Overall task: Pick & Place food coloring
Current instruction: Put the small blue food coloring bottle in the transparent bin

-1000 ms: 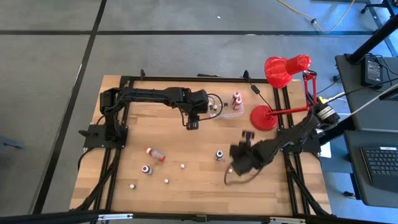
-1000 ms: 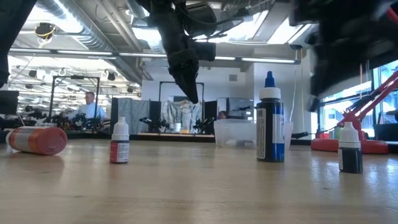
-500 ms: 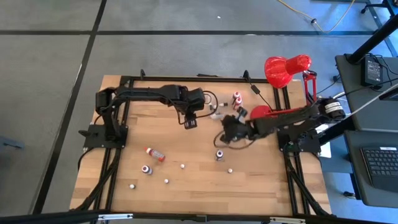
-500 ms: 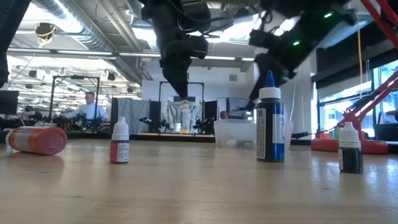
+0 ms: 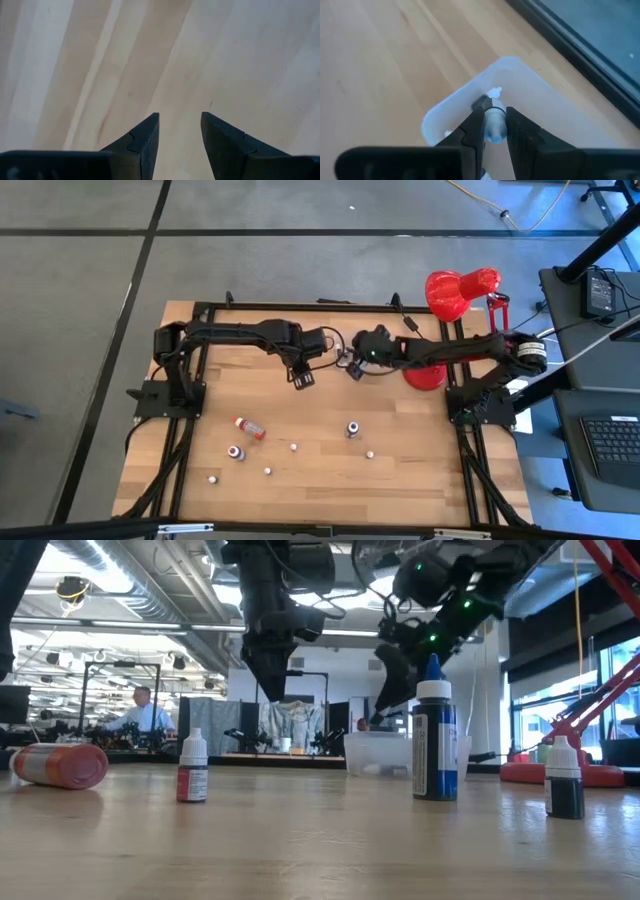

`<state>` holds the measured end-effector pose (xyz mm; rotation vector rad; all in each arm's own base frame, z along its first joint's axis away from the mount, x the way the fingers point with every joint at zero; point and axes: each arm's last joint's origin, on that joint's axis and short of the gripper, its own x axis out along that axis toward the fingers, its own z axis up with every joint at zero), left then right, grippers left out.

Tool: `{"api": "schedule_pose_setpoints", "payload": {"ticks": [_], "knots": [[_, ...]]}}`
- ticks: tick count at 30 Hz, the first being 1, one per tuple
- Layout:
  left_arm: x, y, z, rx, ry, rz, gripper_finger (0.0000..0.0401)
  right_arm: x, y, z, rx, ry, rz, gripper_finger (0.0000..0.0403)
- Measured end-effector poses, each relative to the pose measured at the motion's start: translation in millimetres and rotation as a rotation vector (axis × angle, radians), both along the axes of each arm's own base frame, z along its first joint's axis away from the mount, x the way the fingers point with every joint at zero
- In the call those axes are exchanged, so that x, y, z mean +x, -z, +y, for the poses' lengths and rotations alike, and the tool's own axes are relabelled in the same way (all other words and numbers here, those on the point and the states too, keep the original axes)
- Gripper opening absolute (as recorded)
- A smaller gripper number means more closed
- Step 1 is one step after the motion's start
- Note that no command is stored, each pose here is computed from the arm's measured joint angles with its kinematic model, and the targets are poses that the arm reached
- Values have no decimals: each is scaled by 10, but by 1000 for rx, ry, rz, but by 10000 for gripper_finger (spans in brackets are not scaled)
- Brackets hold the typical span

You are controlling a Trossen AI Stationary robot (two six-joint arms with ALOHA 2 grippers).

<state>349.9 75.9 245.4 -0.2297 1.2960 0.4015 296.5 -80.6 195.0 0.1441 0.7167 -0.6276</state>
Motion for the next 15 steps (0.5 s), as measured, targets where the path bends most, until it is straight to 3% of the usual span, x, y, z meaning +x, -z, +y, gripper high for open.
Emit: {"api": "schedule_pose_setpoints", "payload": {"ticks": [15], "knots": [[26,1,-137,-17,-26,-10,141,69,290,-326,65,37,-3,68]]}}
